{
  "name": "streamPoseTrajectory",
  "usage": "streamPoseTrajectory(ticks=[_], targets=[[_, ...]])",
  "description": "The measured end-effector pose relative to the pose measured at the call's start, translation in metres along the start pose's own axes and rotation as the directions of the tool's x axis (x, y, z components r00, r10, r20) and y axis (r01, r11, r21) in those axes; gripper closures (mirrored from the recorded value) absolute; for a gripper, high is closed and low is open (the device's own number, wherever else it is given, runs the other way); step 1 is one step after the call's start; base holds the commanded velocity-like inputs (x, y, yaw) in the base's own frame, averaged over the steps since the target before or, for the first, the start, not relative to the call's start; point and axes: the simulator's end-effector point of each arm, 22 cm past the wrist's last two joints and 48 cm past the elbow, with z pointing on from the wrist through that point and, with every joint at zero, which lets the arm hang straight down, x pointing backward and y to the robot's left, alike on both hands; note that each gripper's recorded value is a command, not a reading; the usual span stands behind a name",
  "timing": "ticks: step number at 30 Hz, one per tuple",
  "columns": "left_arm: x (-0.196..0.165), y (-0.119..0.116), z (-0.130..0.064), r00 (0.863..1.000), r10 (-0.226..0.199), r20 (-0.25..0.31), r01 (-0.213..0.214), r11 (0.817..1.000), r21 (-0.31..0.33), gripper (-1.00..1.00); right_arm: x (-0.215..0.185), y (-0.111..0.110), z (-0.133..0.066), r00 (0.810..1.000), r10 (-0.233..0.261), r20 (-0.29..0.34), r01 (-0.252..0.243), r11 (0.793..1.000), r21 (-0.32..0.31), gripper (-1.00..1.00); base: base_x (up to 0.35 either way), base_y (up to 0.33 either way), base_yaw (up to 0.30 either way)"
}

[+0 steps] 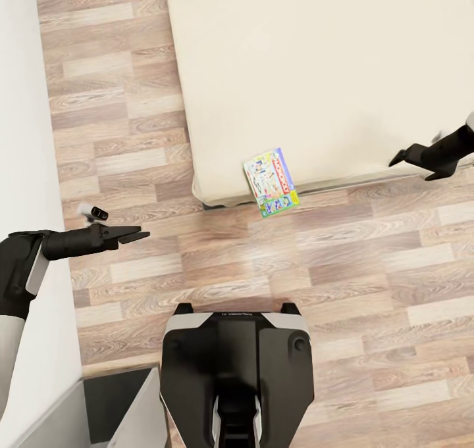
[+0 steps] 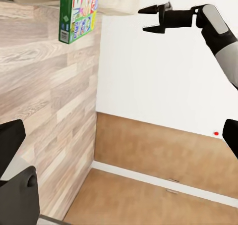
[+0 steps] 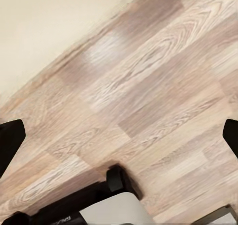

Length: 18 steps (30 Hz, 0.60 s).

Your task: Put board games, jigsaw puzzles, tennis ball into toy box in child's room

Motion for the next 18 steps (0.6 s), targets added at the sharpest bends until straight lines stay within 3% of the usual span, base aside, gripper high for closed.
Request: streamPoseTrajectory(ticks=[18], targets=[[-0.006,-0.014,-0.003,1.0,0.026,0.005,-0.026,1.0,0.002,-1.0,0.017,-0.06,-0.008,0.995,0.084,-0.051,-0.083,0.996,0.03,-1.0,0.0,0.0,-0.109]])
